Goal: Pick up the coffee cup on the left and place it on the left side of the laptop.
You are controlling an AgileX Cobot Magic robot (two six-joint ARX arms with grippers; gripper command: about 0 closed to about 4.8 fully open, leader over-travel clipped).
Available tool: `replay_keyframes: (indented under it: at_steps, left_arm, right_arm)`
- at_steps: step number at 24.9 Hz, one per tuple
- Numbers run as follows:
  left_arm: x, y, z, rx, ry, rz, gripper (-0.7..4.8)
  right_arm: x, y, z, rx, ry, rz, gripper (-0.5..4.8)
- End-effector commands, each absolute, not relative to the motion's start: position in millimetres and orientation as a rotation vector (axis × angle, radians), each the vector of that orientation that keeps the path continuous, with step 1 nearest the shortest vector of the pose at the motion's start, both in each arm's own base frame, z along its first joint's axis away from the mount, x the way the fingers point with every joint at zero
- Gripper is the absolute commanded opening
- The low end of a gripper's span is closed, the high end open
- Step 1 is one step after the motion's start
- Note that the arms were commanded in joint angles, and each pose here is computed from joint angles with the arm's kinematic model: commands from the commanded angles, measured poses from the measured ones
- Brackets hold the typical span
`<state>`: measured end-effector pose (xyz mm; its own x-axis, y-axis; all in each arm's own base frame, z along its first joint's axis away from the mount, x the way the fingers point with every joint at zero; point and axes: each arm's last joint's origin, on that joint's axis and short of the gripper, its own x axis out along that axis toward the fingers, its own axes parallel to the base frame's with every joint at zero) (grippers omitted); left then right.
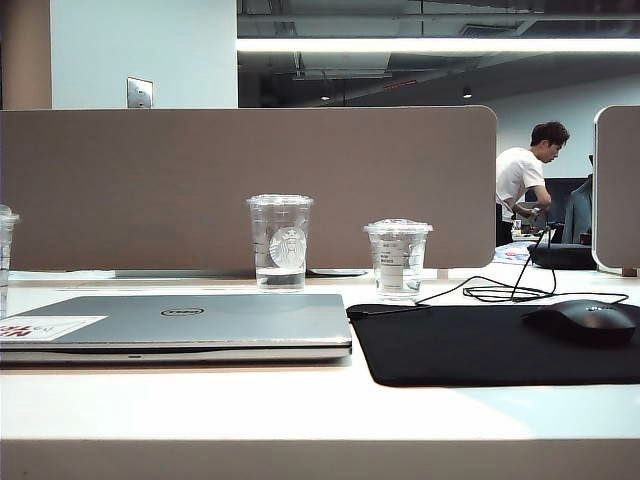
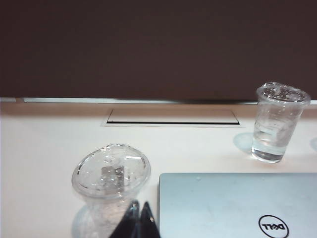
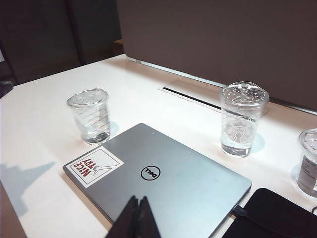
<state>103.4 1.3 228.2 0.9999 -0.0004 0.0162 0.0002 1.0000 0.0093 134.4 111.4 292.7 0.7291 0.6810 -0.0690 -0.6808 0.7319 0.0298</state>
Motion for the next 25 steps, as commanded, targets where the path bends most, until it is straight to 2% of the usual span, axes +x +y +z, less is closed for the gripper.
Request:
replay_keyframes:
  at_steps: [1,14,25]
  left_arm:
    - [100.0,-4.6,213.8,0.010,-0.015,-0.043,-0.06]
    - [98.0,-3.6,174.4,-0.002,-0.083,-0.034,-0.06]
    - [97.2,1.6,172.7,-0.014,-0.079,0.015,-0.05]
  right_arm:
    - [134.1,110.9,296.9,0.008,0.050,0.749,-0.04]
    - [134.1,110.9,296.9,0.008,0.050,0.749,-0.04]
    - [134.0,110.9,296.8,0.008,0.051,0.749,-0.04]
